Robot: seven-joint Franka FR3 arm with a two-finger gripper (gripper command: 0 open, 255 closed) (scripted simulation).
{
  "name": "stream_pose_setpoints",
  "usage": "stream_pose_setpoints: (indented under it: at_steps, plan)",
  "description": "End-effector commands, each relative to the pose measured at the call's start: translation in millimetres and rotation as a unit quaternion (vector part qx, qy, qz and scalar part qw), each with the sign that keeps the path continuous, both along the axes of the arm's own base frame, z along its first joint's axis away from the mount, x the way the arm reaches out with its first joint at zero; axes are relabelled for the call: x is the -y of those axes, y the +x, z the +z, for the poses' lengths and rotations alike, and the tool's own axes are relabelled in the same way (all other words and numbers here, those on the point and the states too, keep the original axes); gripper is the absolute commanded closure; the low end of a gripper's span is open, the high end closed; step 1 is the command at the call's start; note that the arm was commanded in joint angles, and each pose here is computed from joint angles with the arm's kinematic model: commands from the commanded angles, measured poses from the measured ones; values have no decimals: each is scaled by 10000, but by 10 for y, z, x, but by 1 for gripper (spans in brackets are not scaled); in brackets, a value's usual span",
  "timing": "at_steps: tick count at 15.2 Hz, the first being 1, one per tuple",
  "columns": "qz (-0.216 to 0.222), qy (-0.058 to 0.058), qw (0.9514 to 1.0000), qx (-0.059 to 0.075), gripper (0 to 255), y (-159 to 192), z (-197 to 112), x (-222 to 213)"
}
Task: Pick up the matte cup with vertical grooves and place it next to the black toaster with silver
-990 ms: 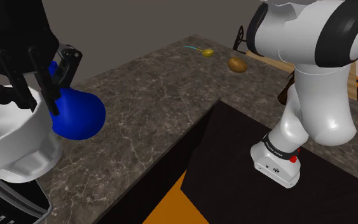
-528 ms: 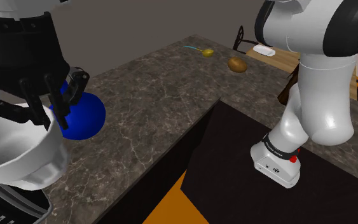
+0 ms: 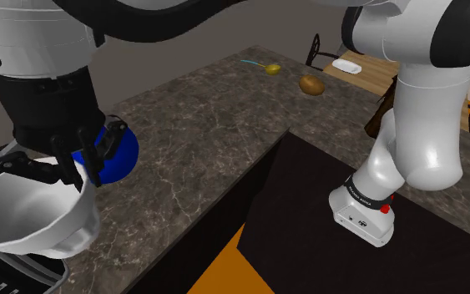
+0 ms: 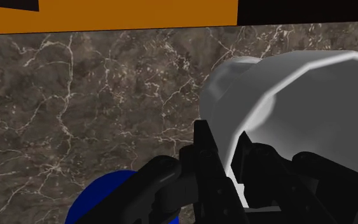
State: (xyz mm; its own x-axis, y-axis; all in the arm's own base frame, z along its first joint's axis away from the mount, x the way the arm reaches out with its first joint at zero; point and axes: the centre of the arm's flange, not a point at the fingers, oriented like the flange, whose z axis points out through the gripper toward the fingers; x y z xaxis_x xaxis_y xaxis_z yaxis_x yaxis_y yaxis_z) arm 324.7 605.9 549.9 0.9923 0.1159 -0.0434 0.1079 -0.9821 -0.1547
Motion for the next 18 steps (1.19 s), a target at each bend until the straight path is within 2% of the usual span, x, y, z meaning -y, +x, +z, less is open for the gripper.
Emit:
stream_pose_setpoints:
  at_steps: [1, 18]
  plan:
    - [0, 7, 10000, 3, 255, -3, -104, -5]
    - [0, 7, 10000, 3, 255, -3, -1002, -5]
